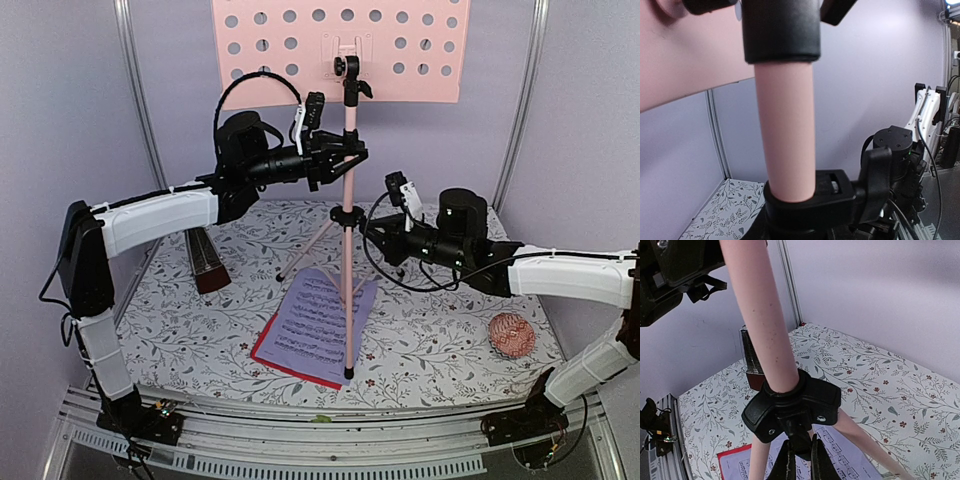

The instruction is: Set up the instrument practice props

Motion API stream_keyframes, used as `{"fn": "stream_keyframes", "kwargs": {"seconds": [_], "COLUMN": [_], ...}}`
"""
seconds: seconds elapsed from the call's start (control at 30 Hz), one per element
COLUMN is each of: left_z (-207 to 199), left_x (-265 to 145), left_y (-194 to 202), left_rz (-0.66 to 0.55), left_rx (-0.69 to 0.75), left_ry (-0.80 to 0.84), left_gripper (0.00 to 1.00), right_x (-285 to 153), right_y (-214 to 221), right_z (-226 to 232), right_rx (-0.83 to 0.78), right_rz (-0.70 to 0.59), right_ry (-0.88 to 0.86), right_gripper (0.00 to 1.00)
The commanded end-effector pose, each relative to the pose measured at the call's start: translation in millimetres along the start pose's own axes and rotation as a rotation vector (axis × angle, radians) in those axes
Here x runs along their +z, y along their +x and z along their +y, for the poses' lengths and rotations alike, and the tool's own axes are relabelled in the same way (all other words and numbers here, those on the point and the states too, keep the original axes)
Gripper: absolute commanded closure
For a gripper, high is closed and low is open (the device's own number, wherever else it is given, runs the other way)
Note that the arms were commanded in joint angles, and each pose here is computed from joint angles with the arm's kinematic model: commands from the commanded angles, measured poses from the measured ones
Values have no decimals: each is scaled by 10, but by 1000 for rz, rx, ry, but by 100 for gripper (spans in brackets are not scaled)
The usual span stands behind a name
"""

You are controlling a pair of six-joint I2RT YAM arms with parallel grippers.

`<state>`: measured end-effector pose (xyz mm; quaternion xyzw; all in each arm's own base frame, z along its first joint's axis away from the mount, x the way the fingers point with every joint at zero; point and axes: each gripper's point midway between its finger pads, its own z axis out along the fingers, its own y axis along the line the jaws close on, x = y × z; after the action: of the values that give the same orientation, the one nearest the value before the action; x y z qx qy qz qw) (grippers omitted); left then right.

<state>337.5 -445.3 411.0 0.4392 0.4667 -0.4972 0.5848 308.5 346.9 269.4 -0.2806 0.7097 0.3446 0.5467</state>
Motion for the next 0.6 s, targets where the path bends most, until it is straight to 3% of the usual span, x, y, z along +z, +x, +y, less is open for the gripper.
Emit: {"fn": "stream_keyframes", "kwargs": {"seconds": [0.0, 0.17, 0.43, 0.57], "left_z": [-89, -96, -102, -101], "left_x": [-12, -23, -22, -26], "left_y": [-166, -164, -146, -140], "left_rz": [-23, -22, -19, -19], "left_rx": [13, 19, 20, 20], "left_ry": [-6, -6, -1, -2], "left_gripper": [100, 100, 100, 100], "right_x": [-71, -38, -29, -75], "right_y": [-357, -362, -435, -508], "right_z": [445, 547, 655, 701], "right_rx": [209, 441, 939, 1081], "right_rz": [-43, 6, 64, 58], "right_ry": [-212, -288, -409, -468], "right_gripper": [100, 100, 100, 100]}}
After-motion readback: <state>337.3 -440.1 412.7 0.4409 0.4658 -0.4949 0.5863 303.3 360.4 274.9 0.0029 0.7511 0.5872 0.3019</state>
